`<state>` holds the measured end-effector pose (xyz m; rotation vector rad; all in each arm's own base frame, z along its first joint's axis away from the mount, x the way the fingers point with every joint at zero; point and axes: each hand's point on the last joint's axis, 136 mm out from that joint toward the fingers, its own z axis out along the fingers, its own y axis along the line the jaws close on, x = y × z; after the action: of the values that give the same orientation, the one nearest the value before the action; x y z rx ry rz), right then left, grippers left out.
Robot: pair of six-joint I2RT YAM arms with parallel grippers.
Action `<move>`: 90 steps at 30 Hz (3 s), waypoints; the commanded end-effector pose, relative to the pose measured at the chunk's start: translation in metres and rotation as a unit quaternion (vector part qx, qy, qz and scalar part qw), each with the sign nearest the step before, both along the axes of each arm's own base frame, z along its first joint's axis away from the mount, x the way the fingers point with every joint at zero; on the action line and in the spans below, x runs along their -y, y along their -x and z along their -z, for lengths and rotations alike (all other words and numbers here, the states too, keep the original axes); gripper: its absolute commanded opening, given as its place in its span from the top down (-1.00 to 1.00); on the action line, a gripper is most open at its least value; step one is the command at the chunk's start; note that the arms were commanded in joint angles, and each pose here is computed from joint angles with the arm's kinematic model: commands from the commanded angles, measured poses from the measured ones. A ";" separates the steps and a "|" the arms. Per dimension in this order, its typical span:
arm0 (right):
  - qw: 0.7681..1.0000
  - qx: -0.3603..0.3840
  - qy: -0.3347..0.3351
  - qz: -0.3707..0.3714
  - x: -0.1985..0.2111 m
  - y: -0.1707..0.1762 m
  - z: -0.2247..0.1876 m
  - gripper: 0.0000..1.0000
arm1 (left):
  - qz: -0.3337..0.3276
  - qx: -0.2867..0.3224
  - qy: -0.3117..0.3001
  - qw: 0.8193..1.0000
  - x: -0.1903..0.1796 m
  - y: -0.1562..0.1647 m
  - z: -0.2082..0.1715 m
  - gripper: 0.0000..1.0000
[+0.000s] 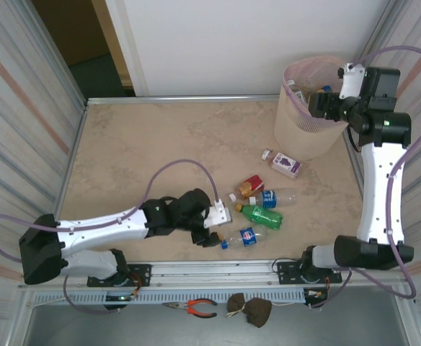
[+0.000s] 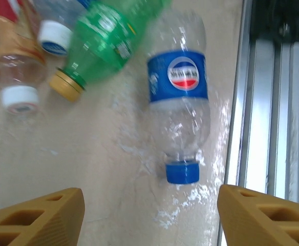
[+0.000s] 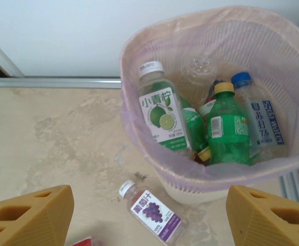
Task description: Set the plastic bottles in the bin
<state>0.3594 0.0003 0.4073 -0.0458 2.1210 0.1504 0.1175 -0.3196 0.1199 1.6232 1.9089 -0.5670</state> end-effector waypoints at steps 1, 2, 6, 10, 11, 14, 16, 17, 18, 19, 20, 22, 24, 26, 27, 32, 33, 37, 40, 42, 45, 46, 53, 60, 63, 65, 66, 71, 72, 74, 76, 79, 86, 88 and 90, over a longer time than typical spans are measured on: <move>0.999 0.028 -0.017 -0.006 -0.007 0.009 -0.012 -0.54 | 0.028 0.064 0.030 0.997 0.011 -0.002 -0.001 -0.40; 0.999 0.028 -0.017 -0.005 -0.007 0.011 -0.012 -0.54 | 0.031 0.065 0.027 0.997 0.010 0.000 0.005 -0.41; 0.999 0.033 -0.014 -0.001 -0.006 0.020 -0.012 -0.54 | 0.027 0.058 0.018 0.998 0.011 0.004 0.027 -0.41; 0.999 0.032 -0.015 -0.002 -0.007 0.024 -0.011 -0.54 | 0.031 0.052 0.010 0.998 0.015 0.012 0.048 -0.42; 0.999 0.033 -0.015 -0.003 -0.007 0.025 -0.012 -0.54 | 0.031 0.049 0.006 0.998 0.016 0.014 0.053 -0.42; 0.999 0.034 -0.012 -0.002 -0.007 0.027 -0.012 -0.54 | 0.034 0.046 -0.007 0.998 0.021 0.019 0.064 -0.44; 0.999 0.035 -0.010 -0.003 -0.007 0.028 -0.013 -0.54 | 0.032 0.039 -0.012 0.999 0.024 0.021 0.072 -0.45; 0.999 0.034 -0.011 -0.004 -0.007 0.028 -0.013 -0.54 | 0.032 0.035 -0.017 0.999 0.026 0.021 0.075 -0.45; 0.999 0.033 -0.011 -0.005 -0.007 0.028 -0.013 -0.54 | 0.034 0.031 -0.021 0.999 0.028 0.023 0.080 -0.45; 0.999 0.034 -0.010 -0.004 -0.007 0.029 -0.013 -0.54 | 0.035 0.029 -0.026 0.999 0.029 0.024 0.083 -0.44; 0.999 0.033 -0.009 -0.007 -0.008 0.030 -0.013 -0.54 | 0.038 0.026 -0.032 0.998 0.031 0.025 0.087 -0.43; 0.999 0.033 -0.007 -0.006 -0.007 0.031 -0.013 -0.54 | 0.043 0.024 -0.041 0.998 0.033 0.027 0.093 -0.38; 0.999 0.037 -0.004 -0.006 -0.007 0.032 -0.015 -0.54 | 0.043 0.020 -0.050 0.998 0.035 0.027 0.097 -0.30; 0.999 0.036 -0.002 -0.006 -0.007 0.033 -0.015 -0.54 | 0.042 0.019 -0.055 0.997 0.036 0.027 0.100 -0.27; 0.999 0.035 -0.002 -0.006 -0.007 0.033 -0.015 -0.54 | 0.042 0.018 -0.057 0.997 0.036 0.027 0.101 -0.26; 0.999 0.031 -0.002 -0.007 -0.007 0.035 -0.011 -0.54 | 0.039 0.014 -0.059 0.997 0.035 0.027 0.103 -0.17; 0.999 0.032 -0.001 -0.007 -0.007 0.035 -0.011 -0.54 | 0.038 0.014 -0.059 0.997 0.034 0.027 0.103 -0.18; 0.999 0.033 0.001 -0.007 -0.007 0.036 -0.012 -0.54 | 0.038 0.013 -0.061 0.997 0.034 0.028 0.105 -0.07; 0.999 0.036 0.000 -0.008 -0.007 0.038 -0.014 -0.54 | 0.038 0.011 -0.063 0.997 0.035 0.027 0.105 0.00; 0.999 0.037 0.001 -0.010 -0.008 0.039 -0.014 -0.54 | 0.039 0.010 -0.062 0.997 0.035 0.028 0.104 0.07; 0.999 0.043 -0.002 -0.015 -0.010 0.041 -0.017 -0.54 | 0.039 0.011 -0.062 0.997 0.035 0.028 0.102 0.16; 0.999 0.045 -0.003 -0.017 -0.011 0.042 -0.018 -0.54 | 0.037 0.013 -0.061 0.997 0.035 0.027 0.101 0.19; 0.997 0.074 -0.007 -0.027 -0.017 0.051 -0.032 -0.53 | 0.033 0.034 -0.036 0.998 0.036 0.022 0.080 0.40; 0.990 0.127 -0.027 -0.057 -0.030 0.063 -0.055 -0.50 | 0.020 0.054 0.031 0.998 0.043 0.010 0.031 0.47; 0.983 0.157 -0.046 -0.080 -0.040 0.070 -0.067 -0.49 | 0.009 0.061 0.084 0.995 0.047 0.000 -0.005 0.48; 0.977 0.179 -0.062 -0.102 -0.050 0.077 -0.076 -0.48 | 0.001 0.069 0.126 0.990 0.047 -0.007 -0.034 0.48; 0.973 0.190 -0.069 -0.113 -0.054 0.080 -0.080 -0.48 | 0.000 0.072 0.143 0.987 0.047 -0.009 -0.046 0.48; 0.942 0.248 -0.110 -0.196 -0.083 0.108 -0.103 -0.49 | -0.012 0.089 0.223 0.971 0.037 -0.026 -0.110 0.49; 0.937 0.255 -0.116 -0.210 -0.088 0.113 -0.107 -0.49 | -0.010 0.093 0.240 0.966 0.036 -0.028 -0.123 0.49; 0.923 0.270 -0.130 -0.240 -0.098 0.124 -0.114 -0.49 | -0.009 0.103 0.279 0.955 0.034 -0.034 -0.153 0.50; 0.910 0.281 -0.138 -0.270 -0.107 0.134 -0.120 -0.51 | 0.000 0.108 0.316 0.943 0.033 -0.036 -0.179 0.49; 0.892 0.298 -0.152 -0.304 -0.118 0.149 -0.129 -0.52 | 0.017 0.117 0.362 0.925 0.033 -0.036 -0.215 0.53; 0.841 0.330 -0.187 -0.386 -0.143 0.188 -0.149 -0.60 | 0.071 0.151 0.452 0.876 0.032 -0.022 -0.290 0.58; 0.826 0.335 -0.194 -0.410 -0.150 0.199 -0.153 -0.62 | 0.092 0.156 0.474 0.862 0.031 -0.013 -0.310 0.60; 0.811 0.339 -0.200 -0.432 -0.158 0.209 -0.156 -0.64 | 0.110 0.161 0.494 0.847 0.029 -0.006 -0.330 0.61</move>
<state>0.1754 0.1487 0.5478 -0.6353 1.2747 0.9054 0.1428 -0.3570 0.3958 1.1425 1.0813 -0.9951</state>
